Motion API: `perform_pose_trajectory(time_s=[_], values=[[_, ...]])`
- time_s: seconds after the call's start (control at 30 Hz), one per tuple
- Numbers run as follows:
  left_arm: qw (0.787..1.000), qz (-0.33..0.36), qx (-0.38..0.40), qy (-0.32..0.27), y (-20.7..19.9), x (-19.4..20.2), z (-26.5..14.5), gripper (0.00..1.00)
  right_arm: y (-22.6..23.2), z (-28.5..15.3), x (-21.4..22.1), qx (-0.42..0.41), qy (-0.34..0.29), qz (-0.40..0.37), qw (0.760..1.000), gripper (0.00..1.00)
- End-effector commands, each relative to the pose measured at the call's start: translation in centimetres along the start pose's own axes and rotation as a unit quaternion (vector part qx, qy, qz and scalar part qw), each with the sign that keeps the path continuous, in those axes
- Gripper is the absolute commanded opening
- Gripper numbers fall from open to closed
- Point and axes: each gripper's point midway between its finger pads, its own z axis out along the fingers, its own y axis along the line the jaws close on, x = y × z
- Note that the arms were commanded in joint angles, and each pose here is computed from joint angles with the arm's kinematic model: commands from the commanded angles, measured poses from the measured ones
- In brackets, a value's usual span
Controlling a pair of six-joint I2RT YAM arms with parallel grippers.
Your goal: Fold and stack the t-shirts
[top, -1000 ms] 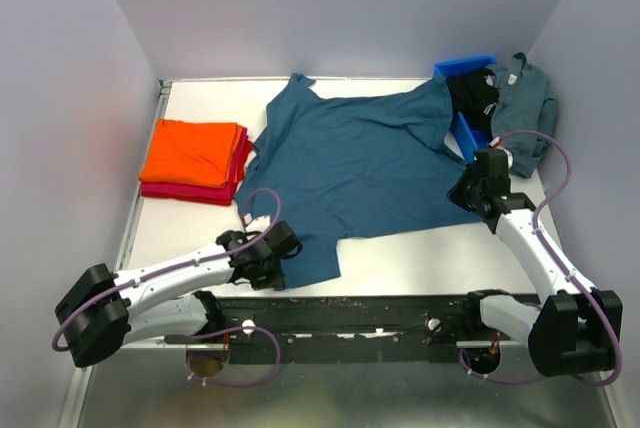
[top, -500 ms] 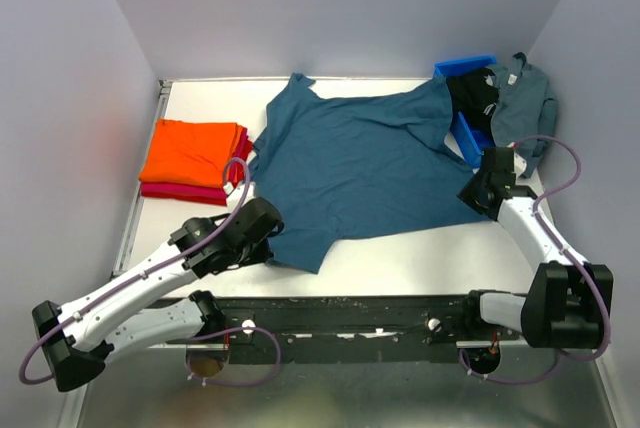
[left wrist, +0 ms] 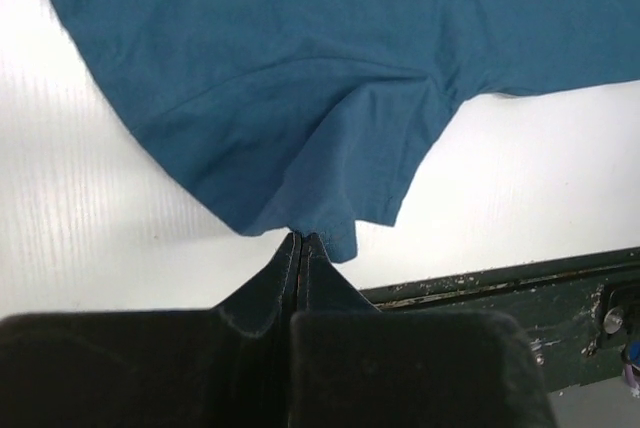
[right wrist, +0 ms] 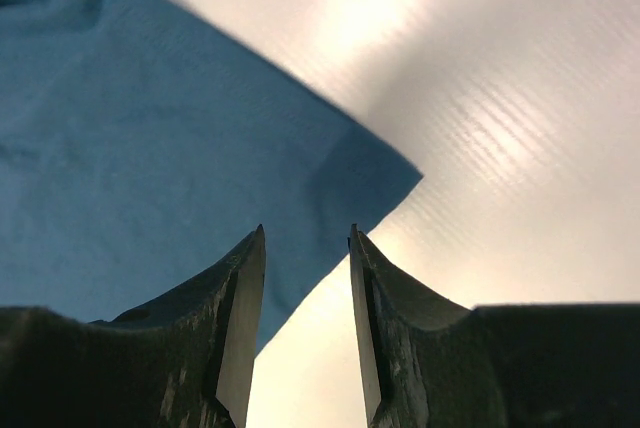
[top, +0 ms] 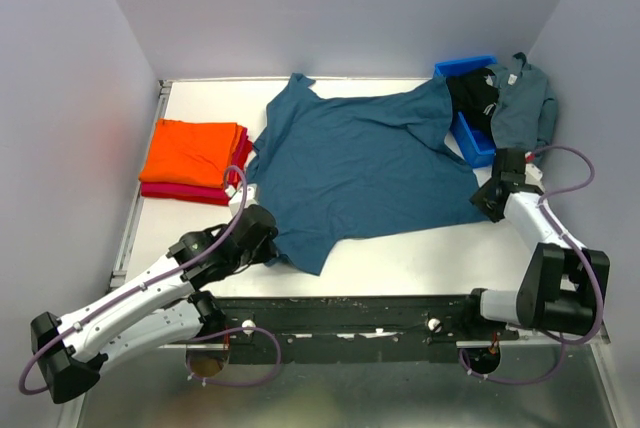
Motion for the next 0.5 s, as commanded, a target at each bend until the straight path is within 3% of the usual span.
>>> perform_pose_trajectory(time_s=[0.0,0.47], values=[[0.998,0.019,0.041,-0.045,-1.9,-2.0,0.3,0.00,-1.3,0.7,-0.9,0.023,0.001,0.030,0.999,0.48],[0.995,0.053,0.046,-0.064,-1.6,-2.4,1.2,0.00,-3.2,3.3,-0.9,0.053,0.029,0.062,0.996,0.42]])
